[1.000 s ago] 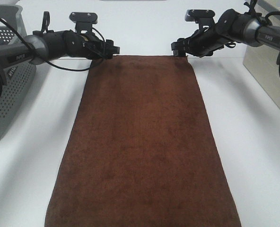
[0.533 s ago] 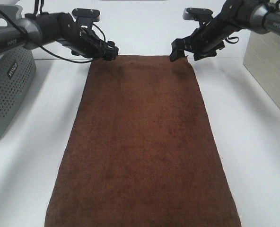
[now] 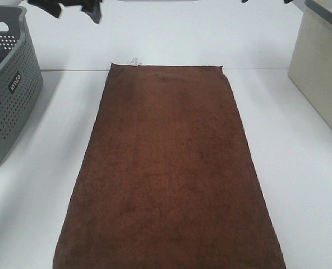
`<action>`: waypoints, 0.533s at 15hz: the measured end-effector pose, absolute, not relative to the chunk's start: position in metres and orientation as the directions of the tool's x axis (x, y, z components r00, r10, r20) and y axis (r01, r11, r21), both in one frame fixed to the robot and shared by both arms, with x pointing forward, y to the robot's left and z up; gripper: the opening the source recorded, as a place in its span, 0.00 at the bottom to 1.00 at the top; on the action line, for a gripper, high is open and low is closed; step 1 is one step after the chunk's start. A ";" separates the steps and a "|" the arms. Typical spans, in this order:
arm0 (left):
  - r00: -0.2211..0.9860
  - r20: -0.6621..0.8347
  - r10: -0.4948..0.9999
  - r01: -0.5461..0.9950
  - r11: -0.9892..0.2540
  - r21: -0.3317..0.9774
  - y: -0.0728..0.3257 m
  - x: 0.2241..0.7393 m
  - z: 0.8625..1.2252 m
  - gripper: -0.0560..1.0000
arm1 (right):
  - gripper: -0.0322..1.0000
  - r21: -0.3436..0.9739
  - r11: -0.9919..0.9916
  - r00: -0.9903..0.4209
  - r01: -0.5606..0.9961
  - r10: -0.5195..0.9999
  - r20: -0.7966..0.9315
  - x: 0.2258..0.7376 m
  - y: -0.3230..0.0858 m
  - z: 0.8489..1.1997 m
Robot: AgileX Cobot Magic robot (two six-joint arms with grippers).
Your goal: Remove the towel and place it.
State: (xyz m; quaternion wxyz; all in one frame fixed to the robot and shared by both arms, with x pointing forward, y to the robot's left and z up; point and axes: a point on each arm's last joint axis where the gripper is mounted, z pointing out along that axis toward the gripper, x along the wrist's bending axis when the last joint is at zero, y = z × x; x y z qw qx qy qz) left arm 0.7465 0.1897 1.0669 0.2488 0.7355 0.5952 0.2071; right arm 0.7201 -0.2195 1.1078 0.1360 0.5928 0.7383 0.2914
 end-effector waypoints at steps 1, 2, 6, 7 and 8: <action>0.130 0.022 0.991 0.780 -0.116 0.615 0.215 0.741 1.086 0.83 | 0.91 0.589 0.101 -0.231 0.802 0.962 0.149 0.712 -0.233 1.123; 0.056 0.018 0.998 0.783 -0.055 0.620 0.240 0.732 1.107 0.83 | 0.91 0.601 0.073 -0.197 0.796 0.970 0.144 0.706 -0.247 1.135; -0.112 -0.005 0.994 0.764 0.089 0.639 0.314 0.708 1.150 0.82 | 0.91 0.662 -0.006 -0.081 0.750 0.992 0.101 0.683 -0.283 1.178; -0.122 -0.018 0.992 0.755 0.104 0.647 0.320 0.705 1.156 0.82 | 0.91 0.675 -0.020 -0.070 0.737 0.992 0.106 0.675 -0.283 1.188; -0.115 -0.033 0.993 0.748 0.109 0.654 0.321 0.700 1.162 0.82 | 0.91 0.684 -0.027 -0.073 0.729 0.990 0.117 0.664 -0.283 1.198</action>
